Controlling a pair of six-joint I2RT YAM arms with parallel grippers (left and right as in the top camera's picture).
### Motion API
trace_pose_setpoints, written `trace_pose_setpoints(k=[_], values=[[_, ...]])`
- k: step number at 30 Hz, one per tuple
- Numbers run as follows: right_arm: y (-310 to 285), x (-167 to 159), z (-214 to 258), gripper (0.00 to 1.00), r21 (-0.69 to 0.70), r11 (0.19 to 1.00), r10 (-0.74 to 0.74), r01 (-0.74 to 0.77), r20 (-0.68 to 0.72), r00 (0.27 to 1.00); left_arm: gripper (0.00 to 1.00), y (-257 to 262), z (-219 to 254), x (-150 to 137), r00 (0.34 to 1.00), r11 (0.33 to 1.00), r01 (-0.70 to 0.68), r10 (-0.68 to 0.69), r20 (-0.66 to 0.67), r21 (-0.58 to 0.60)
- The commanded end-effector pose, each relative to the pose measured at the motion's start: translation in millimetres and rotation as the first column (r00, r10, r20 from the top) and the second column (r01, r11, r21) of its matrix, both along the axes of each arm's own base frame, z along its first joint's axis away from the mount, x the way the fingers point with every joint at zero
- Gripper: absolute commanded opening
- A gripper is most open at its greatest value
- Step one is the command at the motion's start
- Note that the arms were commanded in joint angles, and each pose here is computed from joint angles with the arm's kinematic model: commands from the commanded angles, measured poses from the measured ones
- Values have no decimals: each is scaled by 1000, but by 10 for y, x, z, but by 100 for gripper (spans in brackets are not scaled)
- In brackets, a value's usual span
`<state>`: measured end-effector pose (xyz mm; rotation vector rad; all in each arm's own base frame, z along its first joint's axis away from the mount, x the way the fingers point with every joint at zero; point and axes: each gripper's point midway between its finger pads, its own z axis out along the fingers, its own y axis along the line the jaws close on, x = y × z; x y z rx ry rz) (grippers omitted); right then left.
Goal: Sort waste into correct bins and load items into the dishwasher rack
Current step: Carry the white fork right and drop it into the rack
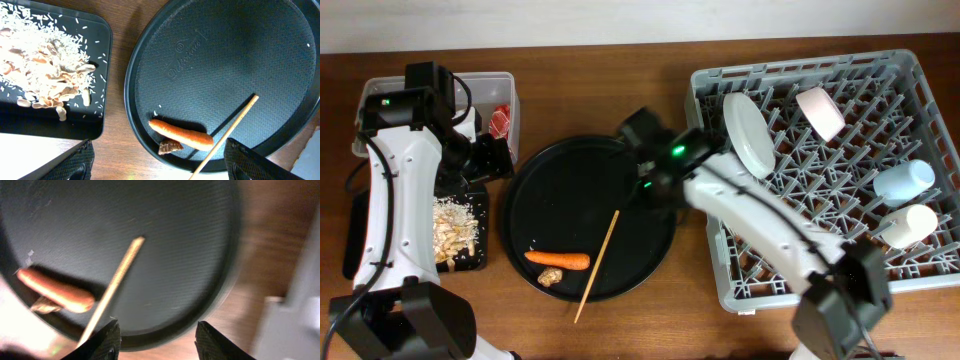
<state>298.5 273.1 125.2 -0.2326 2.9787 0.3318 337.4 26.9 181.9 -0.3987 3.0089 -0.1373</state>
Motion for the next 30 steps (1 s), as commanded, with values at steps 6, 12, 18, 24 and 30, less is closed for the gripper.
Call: trace_pose_setpoints(k=[6, 12, 18, 24, 30], values=[[667, -453, -782, 52, -58, 994, -97, 89, -158, 983, 83, 1, 49, 0, 1000, 1000, -4, 4, 17, -2], [849, -592, -1198, 52, -92, 993, -93, 77, -188, 978, 83, 1, 49, 0, 1000, 1000, -4, 4, 17, -2], [814, -583, -1268, 11, -114, 990, -100, 79, -189, 977, 83, 1, 49, 0, 1000, 1000, -4, 4, 17, -2], [531, -306, -895, 4, -113, 987, -134, 117, -149, 980, 83, 1, 49, -4, 1000, 1000, -4, 4, 15, -2], [-315, 171, 66, 4, -170, 982, -82, 82, 4, 997, 83, 0, 48, -9, 1000, 1000, -4, 4, 14, -2]])
